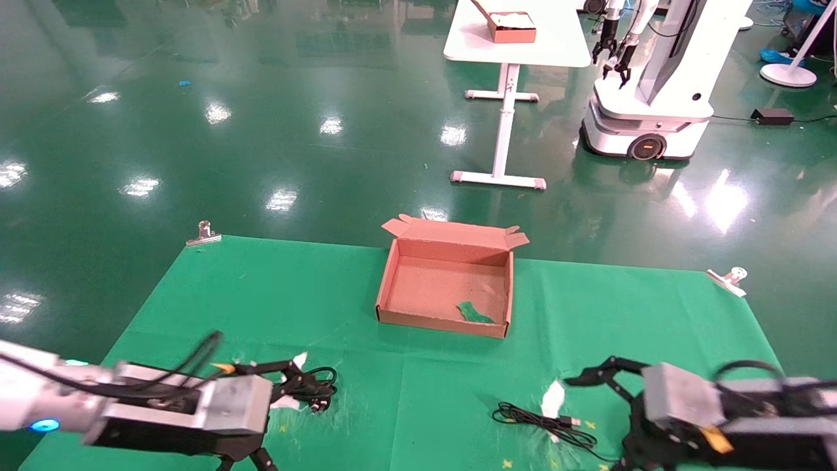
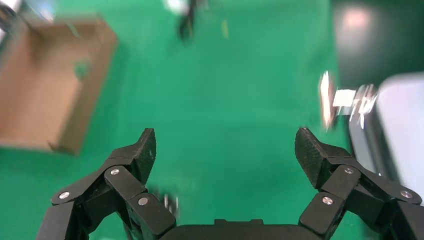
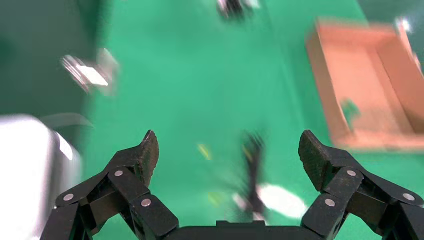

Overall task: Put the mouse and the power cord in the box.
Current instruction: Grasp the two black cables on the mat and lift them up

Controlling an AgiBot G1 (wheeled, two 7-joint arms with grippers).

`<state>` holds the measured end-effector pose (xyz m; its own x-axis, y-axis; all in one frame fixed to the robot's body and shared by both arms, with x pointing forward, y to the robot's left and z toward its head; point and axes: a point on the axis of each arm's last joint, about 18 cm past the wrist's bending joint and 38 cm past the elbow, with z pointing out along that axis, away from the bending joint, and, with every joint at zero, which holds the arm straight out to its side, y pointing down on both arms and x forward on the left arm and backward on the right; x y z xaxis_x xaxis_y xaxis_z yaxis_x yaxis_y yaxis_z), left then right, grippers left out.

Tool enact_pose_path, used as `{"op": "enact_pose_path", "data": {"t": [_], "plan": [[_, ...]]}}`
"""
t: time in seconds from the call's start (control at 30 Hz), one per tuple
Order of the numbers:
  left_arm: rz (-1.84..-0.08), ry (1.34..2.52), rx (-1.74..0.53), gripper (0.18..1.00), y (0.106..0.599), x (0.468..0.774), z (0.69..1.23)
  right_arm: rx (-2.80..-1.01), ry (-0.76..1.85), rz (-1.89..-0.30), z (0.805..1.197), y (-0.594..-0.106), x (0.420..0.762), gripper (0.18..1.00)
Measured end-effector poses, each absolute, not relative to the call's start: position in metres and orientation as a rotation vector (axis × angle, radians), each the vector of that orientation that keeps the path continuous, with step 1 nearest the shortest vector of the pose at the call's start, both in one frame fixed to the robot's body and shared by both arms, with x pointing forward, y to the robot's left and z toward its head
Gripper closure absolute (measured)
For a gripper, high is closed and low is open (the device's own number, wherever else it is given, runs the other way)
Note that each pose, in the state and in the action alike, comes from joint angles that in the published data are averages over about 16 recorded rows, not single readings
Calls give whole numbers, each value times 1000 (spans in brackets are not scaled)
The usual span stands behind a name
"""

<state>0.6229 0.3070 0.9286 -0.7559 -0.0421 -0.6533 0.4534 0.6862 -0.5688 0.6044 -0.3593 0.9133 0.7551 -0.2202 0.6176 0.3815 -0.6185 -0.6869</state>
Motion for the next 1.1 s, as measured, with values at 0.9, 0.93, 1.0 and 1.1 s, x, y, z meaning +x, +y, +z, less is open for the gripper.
{"op": "enact_pose_path", "data": {"t": [0.9, 0.93, 1.0, 1.1], "plan": [[-471, 2191, 90, 184, 353, 722, 893, -2384, -224, -1047, 868, -341, 696, 178], [-468, 2189, 88, 184, 354, 722, 893, -2386, -222, -1047, 867, -341, 696, 178], [-462, 2187, 84, 184, 356, 722, 894, -2388, -219, -1047, 867, -342, 696, 178], [-456, 2185, 81, 184, 359, 722, 894, -2392, -211, -1045, 865, -344, 696, 178]]}}
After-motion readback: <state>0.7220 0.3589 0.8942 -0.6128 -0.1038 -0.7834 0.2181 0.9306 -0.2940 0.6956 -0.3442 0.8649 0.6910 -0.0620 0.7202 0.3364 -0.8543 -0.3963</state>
